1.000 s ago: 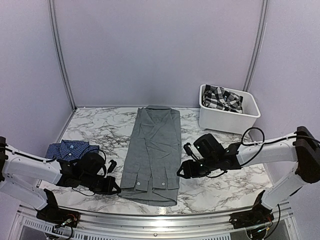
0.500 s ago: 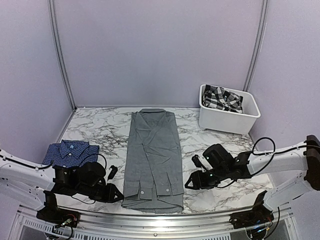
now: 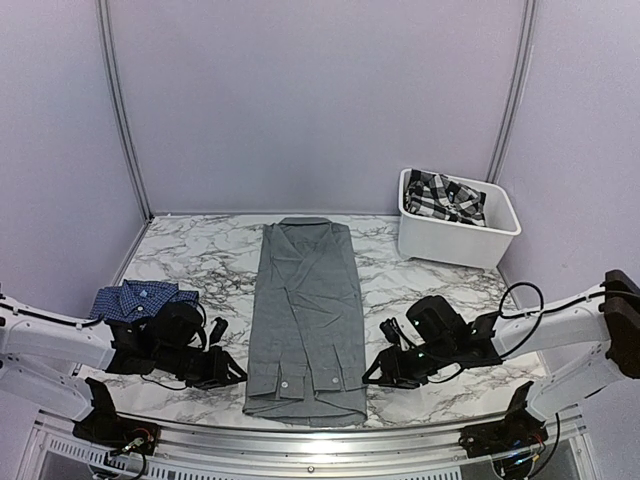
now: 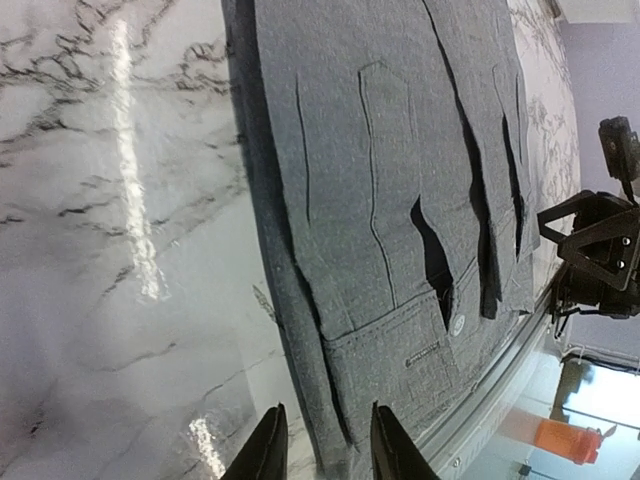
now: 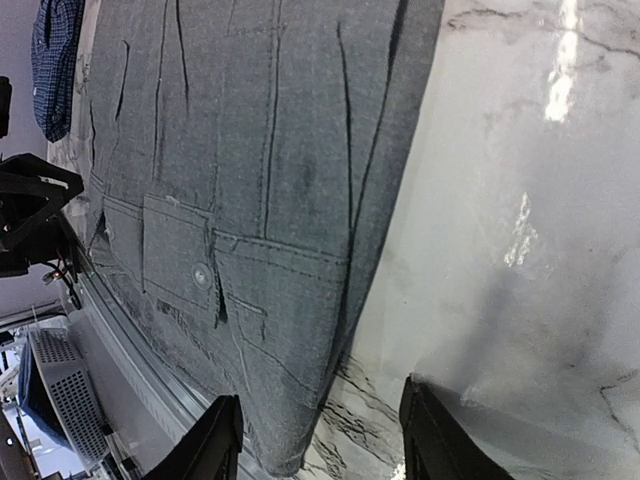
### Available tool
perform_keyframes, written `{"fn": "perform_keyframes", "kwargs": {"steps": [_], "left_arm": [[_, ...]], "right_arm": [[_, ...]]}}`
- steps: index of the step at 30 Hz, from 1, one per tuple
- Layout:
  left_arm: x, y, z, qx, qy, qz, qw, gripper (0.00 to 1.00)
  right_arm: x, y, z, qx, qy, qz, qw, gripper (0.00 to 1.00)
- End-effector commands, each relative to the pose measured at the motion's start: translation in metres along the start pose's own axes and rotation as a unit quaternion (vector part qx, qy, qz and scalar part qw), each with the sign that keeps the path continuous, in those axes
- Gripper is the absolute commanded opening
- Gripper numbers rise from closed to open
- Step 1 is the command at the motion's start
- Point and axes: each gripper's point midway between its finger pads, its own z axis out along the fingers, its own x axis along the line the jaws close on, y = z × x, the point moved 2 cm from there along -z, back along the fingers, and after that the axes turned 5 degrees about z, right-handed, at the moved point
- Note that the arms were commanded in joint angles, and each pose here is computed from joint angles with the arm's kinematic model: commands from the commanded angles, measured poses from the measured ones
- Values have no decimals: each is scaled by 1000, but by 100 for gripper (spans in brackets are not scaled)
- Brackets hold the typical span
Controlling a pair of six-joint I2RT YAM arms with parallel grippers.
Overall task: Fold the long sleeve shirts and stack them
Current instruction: Move the rectangle-folded shirt to the center of the board, then pick up the rectangle-folded shirt from the center of the board.
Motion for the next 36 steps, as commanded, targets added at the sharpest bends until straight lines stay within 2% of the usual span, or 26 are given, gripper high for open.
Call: {"fn": "perform_keyframes", "kwargs": {"steps": [1, 9, 13, 24, 29, 33, 36], "left_arm": [[-17, -9, 9, 44, -61, 9, 997, 31], [1, -19, 13, 72, -17, 4, 997, 33], [7, -22, 15, 77, -5, 1, 997, 33], [4, -20, 21, 76, -13, -12, 997, 33], [0, -21, 24, 82, -18, -18, 996, 28], [-6, -22, 28, 89, -26, -20, 995, 20], [-10, -21, 28, 90, -33, -22, 995, 10]], "right_arm": [[7, -4, 6, 14, 24, 17, 999, 51], [3, -5, 13, 16, 29, 29, 999, 47], [-2, -8, 19, 25, 31, 39, 998, 42], [-4, -14, 21, 40, 32, 40, 998, 31], [-3, -15, 23, 48, 35, 31, 998, 28], [0, -14, 23, 46, 43, 28, 998, 22], [4, -12, 22, 43, 49, 23, 998, 14]]}}
